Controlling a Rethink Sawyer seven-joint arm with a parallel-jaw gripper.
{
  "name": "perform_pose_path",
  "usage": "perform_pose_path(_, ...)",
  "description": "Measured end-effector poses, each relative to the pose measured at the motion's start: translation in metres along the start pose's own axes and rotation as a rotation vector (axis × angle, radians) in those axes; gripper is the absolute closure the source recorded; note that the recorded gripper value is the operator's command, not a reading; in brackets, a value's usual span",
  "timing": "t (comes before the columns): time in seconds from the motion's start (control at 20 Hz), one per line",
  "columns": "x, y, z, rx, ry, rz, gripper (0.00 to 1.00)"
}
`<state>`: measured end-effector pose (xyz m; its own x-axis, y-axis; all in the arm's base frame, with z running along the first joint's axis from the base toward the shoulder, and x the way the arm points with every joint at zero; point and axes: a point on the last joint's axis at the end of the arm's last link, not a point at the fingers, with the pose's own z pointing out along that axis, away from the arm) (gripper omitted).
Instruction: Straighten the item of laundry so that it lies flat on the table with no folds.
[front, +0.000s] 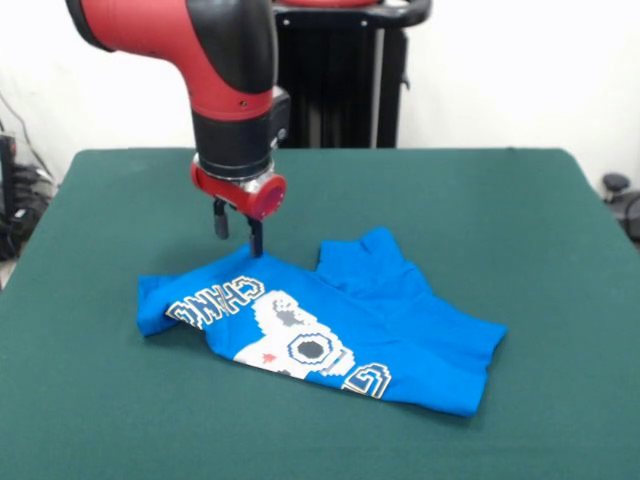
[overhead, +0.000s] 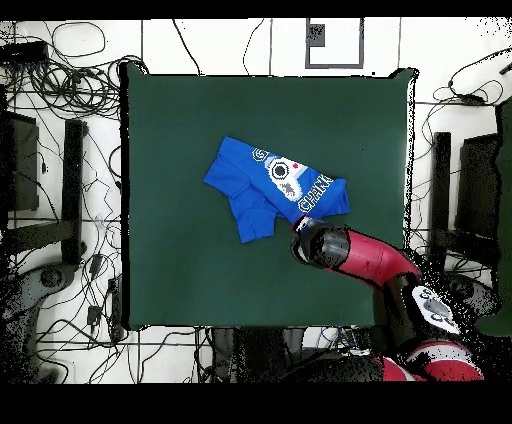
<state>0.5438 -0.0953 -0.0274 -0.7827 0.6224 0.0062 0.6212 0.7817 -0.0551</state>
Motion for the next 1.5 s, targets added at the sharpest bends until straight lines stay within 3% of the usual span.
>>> perform_pose_path(0.45, 0.007, 0.000, 0.013, 0.005, 0.022, -0.001, 0.00)
perform_pose_path(1.2, 0.005, 0.000, 0.013, 0.004, 0.019, -0.001, 0.00)
perform_pose_path(1.25, 0.005, 0.001, 0.013, 0.003, 0.019, -0.001, 1.00)
perform_pose_path(1.5, 0.007, 0.011, 0.012, 0.001, 0.003, -0.017, 1.00)
